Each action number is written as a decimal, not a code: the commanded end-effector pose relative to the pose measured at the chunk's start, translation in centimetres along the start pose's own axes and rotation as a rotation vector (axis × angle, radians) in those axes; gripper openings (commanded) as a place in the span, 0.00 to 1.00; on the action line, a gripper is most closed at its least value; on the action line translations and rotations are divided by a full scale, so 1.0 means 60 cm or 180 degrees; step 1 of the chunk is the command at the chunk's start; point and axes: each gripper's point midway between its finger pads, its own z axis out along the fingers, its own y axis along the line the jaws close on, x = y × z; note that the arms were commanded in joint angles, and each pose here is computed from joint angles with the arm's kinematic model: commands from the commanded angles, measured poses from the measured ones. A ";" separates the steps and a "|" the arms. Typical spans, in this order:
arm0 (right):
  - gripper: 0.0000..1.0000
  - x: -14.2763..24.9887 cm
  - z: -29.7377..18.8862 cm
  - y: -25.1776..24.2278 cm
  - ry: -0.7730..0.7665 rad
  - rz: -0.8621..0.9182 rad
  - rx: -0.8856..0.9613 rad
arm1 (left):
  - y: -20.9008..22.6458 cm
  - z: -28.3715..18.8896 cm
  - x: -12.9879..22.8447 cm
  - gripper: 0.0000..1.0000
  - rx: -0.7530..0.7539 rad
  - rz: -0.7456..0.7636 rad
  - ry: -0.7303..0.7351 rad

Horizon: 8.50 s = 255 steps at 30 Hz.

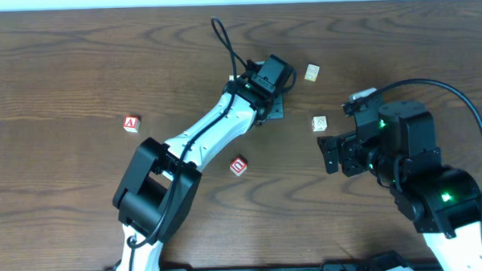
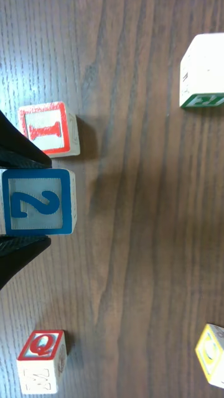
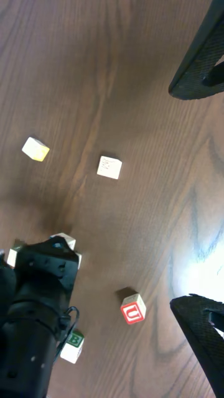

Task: Spell out Ai2
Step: 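Carry the blue '2' block right of the red 'I' block and lower, then open the left gripper and lift away from the blocks, then move the left gripper to the red 'A' block at left and grasp, then lift the red 'A' block and carry it left of the red 'I'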

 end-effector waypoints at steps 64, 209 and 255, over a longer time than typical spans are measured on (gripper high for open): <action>0.99 0.000 -0.001 -0.001 -0.0003 -0.0033 -0.0004 | 0.001 -0.014 -0.014 0.06 -0.0162 0.0555 -0.0270; 0.99 0.000 -0.001 -0.001 -0.0003 -0.0033 -0.0003 | 0.453 -0.136 -0.134 0.06 0.0082 -0.0029 -0.0499; 0.99 0.000 -0.001 -0.001 -0.0003 -0.0033 -0.0004 | 0.139 0.005 0.014 0.06 -0.0109 -0.0055 0.0203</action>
